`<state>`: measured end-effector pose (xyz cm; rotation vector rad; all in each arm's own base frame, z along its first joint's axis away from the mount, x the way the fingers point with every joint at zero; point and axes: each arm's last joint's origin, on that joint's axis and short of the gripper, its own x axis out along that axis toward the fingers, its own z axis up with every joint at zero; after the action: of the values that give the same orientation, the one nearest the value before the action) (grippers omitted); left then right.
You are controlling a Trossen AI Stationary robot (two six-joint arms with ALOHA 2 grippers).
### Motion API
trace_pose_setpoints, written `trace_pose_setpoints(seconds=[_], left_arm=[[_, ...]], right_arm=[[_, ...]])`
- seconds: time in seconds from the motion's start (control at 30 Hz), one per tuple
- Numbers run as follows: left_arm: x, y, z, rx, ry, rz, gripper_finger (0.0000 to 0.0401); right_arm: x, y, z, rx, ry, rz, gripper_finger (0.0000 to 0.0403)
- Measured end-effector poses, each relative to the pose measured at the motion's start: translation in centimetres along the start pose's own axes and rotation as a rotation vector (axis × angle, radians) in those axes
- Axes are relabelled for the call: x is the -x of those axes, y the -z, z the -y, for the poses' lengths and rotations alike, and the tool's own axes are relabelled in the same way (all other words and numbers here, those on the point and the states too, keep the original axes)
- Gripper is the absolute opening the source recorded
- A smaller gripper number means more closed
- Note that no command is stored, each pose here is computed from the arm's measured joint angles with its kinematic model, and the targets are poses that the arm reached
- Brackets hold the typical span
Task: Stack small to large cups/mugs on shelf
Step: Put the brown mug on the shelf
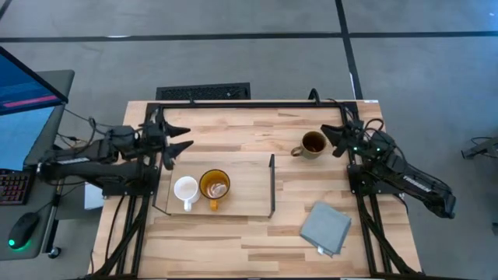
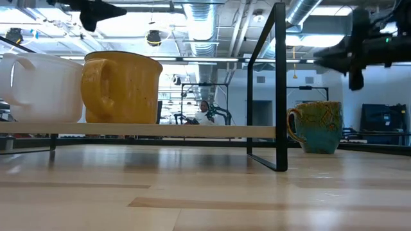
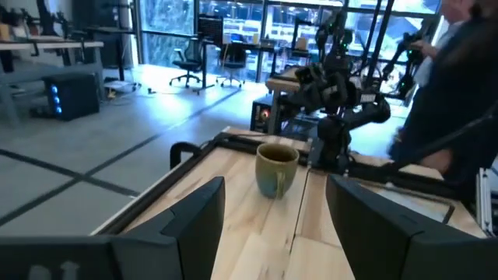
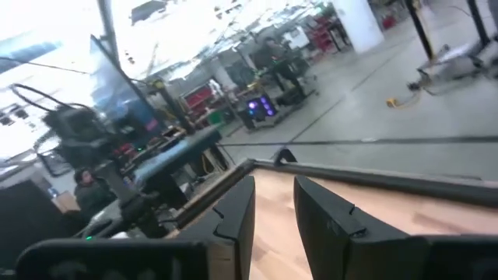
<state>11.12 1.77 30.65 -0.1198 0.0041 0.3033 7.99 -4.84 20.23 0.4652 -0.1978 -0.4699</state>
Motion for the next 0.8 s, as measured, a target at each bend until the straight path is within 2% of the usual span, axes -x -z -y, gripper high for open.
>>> trace_pose_setpoints(seconds=[0.13, 0.3, 0.47, 0.53, 0.63, 0.8], left_arm=[[0.5, 1.0, -0.2, 0.011, 0.005, 0.035, 0.0215], [1.0, 1.3, -0.4, 0.015, 0.008, 0.054, 0.0215], [1.0, 1.3, -0.4, -0.005, -0.012, 0.058, 0.0215], [1.0, 1.4, -0.4, -0.011, -0.017, 0.053, 0.0215], [1.0, 1.4, -0.4, -0.014, -0.018, 0.045, 0.0215], [0.9, 1.7, -0.5, -0.019, -0.024, 0.017, 0.0215]], right_arm=[[0.5, -1.8, -1.2, 0.01, 0.014, -0.118, 0.0113], [0.6, -4.3, -2.6, -0.004, 0.103, -0.285, 0.0113], [-0.2, -6.6, -3.8, -0.112, 0.202, -0.453, 0.0113], [-1.0, -7.2, -4.2, -0.141, 0.194, -0.522, 0.0113], [-2.2, -8.1, -4.9, -0.163, 0.116, -0.585, 0.0113], [-3.6, -9.0, -5.4, -0.24, 0.119, -0.579, 0.0113]])
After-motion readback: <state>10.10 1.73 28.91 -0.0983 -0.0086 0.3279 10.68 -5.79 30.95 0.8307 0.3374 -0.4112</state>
